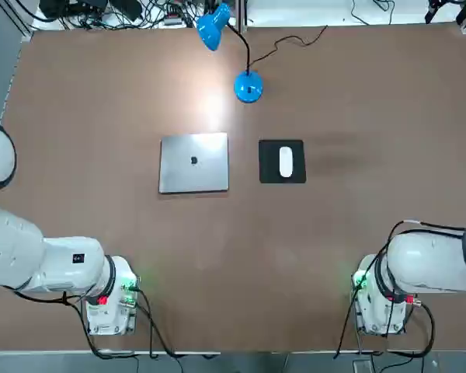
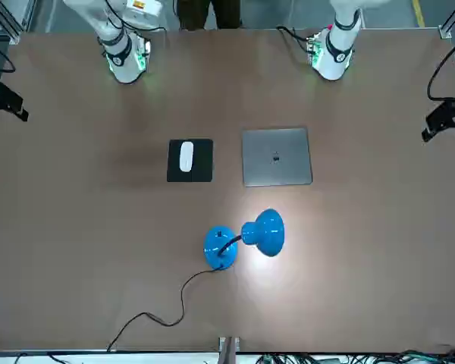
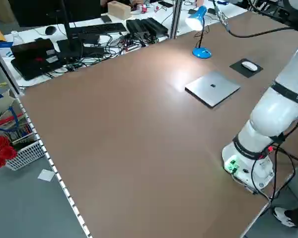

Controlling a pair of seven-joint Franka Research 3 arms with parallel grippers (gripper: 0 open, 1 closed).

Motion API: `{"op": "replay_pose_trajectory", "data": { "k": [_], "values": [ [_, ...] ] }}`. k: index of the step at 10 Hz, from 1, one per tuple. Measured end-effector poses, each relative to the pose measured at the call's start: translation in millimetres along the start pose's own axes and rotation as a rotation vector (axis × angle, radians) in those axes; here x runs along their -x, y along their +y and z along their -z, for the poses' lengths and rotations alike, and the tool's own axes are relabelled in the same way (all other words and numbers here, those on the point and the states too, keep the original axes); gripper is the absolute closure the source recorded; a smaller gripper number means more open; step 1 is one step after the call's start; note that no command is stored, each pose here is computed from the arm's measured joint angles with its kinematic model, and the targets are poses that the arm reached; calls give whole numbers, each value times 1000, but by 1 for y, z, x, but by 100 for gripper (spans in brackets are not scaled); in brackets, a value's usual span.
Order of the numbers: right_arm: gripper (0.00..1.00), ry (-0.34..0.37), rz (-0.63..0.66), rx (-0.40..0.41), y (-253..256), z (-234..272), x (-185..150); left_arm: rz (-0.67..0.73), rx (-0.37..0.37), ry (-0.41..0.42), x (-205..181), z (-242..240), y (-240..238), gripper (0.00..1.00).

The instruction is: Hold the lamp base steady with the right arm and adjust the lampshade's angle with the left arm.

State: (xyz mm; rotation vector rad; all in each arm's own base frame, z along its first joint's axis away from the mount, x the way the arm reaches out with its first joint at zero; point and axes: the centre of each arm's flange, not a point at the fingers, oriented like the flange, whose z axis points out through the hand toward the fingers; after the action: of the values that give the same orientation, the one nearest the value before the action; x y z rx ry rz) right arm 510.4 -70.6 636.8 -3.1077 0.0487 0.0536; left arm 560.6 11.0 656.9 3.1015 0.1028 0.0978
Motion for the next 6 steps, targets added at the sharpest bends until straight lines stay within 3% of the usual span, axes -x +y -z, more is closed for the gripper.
{"op": "replay_pose_trajectory", "data": {
  "k": [4, 6],
  "values": [
    [0, 5, 6, 0, -3, 0, -1, 2, 0, 4, -1, 2, 0, 1],
    [0, 40, 51, 6, -27, -1, -8, 2, 0, 3, -1, 1, 1, 0]
  ]
}}
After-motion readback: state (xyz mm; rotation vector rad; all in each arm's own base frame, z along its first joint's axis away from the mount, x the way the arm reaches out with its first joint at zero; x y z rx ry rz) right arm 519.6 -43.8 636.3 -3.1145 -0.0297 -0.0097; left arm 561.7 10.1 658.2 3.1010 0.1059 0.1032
